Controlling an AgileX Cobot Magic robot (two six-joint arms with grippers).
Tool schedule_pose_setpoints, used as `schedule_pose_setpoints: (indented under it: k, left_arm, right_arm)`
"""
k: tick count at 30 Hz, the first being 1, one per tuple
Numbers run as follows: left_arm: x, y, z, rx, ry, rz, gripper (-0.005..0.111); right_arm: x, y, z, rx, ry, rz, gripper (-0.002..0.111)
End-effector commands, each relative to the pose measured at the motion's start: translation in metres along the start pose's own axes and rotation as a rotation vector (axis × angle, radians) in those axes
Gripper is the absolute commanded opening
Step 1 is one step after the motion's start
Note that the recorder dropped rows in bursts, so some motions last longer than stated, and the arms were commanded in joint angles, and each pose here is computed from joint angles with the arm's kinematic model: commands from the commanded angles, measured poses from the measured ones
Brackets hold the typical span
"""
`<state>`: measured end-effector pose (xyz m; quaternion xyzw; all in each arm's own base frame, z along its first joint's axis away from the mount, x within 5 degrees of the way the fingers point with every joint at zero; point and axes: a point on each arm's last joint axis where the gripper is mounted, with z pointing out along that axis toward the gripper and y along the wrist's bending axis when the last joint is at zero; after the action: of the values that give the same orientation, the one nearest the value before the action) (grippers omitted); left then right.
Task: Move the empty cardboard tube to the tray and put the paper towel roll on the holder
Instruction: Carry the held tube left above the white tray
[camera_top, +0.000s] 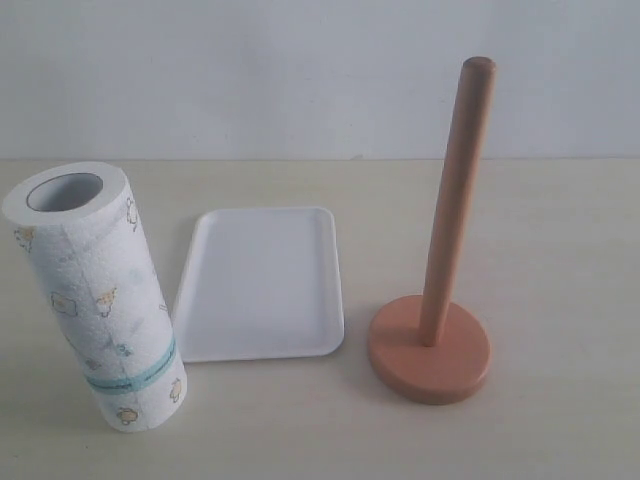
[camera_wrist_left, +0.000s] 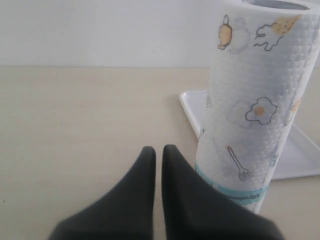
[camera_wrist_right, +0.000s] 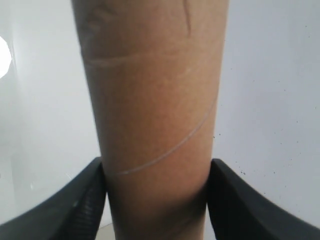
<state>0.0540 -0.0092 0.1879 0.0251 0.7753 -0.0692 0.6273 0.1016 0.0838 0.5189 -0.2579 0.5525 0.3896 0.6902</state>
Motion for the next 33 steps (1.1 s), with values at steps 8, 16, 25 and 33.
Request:
schedule_pose_setpoints:
  k: [8,16,25,33]
  left_arm:
    - [0.001,0.000,0.000,-0.004,-0.003,0.001,0.004]
    - [0.001,0.000,0.000,-0.004,-0.003,0.001,0.004]
    - [0.001,0.000,0.000,-0.004,-0.003,0.001,0.004]
    - [0.001,0.000,0.000,-0.004,-0.003,0.001,0.004]
  right_arm:
    - [-0.004,0.001,-0.001,0.013,-0.021,0.000,0.000]
    - [-0.005,-0.001,-0.002,0.032,-0.032,-0.001,0.000]
    - [-0.022,-0.009,-0.011,0.201,-0.182,-0.185,0.000]
    - [-0.042,-0.017,-0.040,0.537,-0.312,-0.404,0.000]
